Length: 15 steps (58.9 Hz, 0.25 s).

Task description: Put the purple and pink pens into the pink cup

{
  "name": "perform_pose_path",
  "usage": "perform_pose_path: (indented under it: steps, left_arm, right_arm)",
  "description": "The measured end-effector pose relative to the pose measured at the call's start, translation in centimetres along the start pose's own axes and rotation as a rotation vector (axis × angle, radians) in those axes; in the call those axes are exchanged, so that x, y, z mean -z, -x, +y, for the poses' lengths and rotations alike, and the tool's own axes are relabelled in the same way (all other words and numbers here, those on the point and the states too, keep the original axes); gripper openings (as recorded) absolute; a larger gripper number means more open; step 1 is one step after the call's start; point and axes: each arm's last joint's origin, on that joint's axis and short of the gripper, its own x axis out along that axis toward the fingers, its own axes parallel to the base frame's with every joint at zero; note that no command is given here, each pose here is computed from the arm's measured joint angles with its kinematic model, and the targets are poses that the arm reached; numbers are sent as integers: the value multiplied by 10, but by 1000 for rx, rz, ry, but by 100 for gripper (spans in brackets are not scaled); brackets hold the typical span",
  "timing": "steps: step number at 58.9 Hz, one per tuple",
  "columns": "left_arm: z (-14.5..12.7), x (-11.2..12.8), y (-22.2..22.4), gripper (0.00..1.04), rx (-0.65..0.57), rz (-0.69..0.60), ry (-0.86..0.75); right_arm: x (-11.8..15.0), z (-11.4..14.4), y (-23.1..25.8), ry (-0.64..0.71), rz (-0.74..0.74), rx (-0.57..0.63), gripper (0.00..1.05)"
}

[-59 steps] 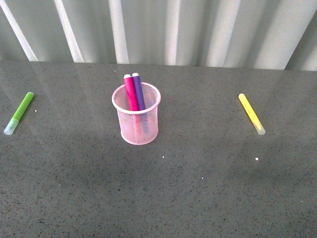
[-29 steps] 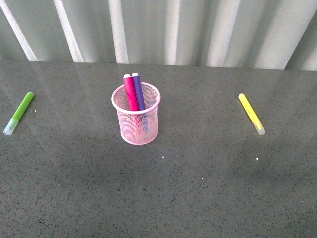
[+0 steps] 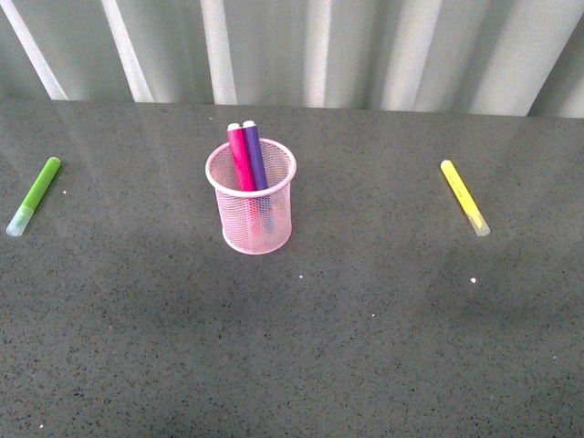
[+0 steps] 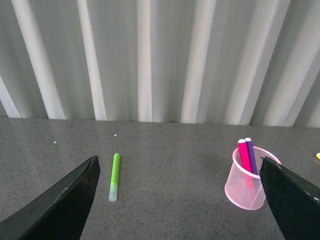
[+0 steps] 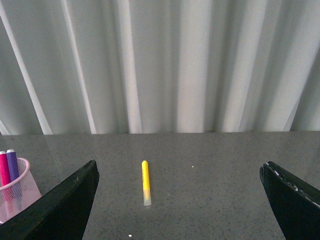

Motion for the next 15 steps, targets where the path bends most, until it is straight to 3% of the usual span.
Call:
perform_pose_path:
  steps: [15]
  left_arm:
    - [0, 0, 0, 98, 0, 0, 0]
  right_arm:
    - [0, 0, 0, 0, 0, 0, 98]
